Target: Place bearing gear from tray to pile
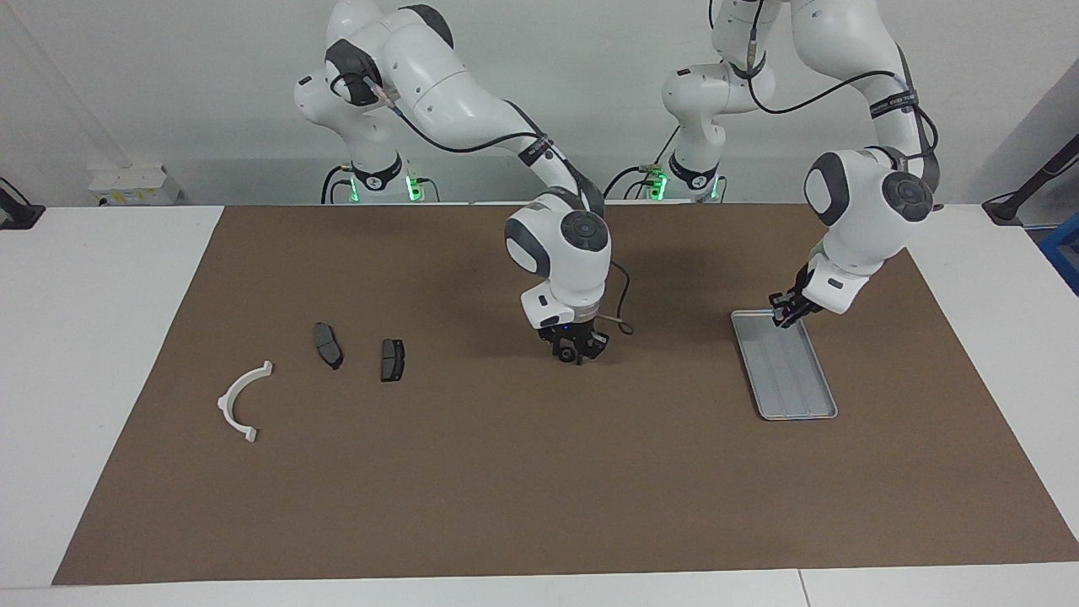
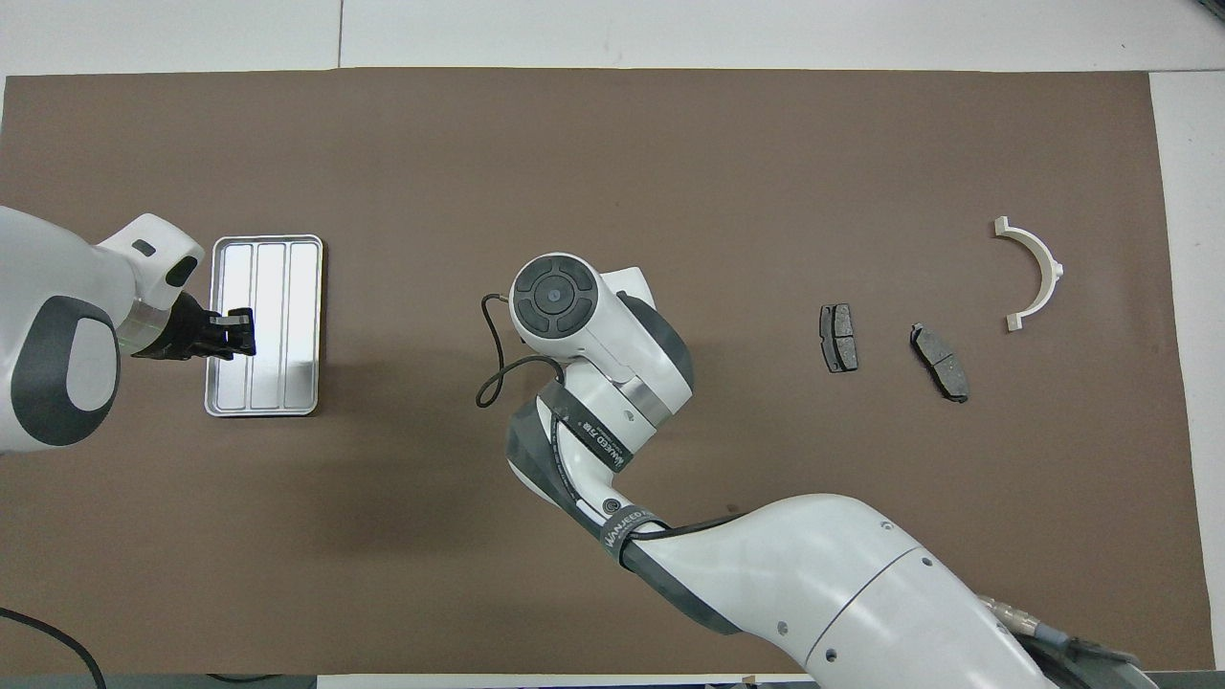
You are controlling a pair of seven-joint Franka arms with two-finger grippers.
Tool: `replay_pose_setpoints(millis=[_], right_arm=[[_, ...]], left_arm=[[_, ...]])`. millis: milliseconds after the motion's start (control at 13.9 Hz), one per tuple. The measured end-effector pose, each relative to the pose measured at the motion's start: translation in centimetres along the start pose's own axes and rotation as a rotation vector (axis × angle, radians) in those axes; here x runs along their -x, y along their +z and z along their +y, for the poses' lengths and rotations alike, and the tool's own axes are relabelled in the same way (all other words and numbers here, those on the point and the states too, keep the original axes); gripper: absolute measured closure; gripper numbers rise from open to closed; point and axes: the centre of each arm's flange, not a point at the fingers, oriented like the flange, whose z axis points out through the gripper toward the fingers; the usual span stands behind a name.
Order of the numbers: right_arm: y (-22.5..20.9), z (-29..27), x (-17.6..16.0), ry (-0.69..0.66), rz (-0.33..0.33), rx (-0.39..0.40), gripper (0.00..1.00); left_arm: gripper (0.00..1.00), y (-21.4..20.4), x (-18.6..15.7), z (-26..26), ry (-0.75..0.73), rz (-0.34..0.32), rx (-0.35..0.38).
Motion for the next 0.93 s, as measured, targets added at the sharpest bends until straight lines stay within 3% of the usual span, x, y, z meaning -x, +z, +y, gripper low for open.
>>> replay_pose_setpoints(millis=[288,432,719,935], right_arm=[[-0.7,0.1,-0.4,0.001,-0.004,0.022,0.65],[-4.3,0.7,-2.7,-0.052,-0.018,0.079,0.65],[-15.0,9.4,-14.6,-0.304,-0.037,0.098,0.65],[-16.2,18.6,-23.6,-0.478,-0.051,0.087,0.65]], left_arm=[[0.77,-0.7,0.0,1.7,-0.031,0.007,0.0],[0.77,-1.6,-0.1,3.2,-0.049,0.009,0.0],[0.77,-3.1,0.6,10.2,-0.118,0.036,0.009],[0.77,-4.4,2.9,21.5,-0.201,0.07,0.034]])
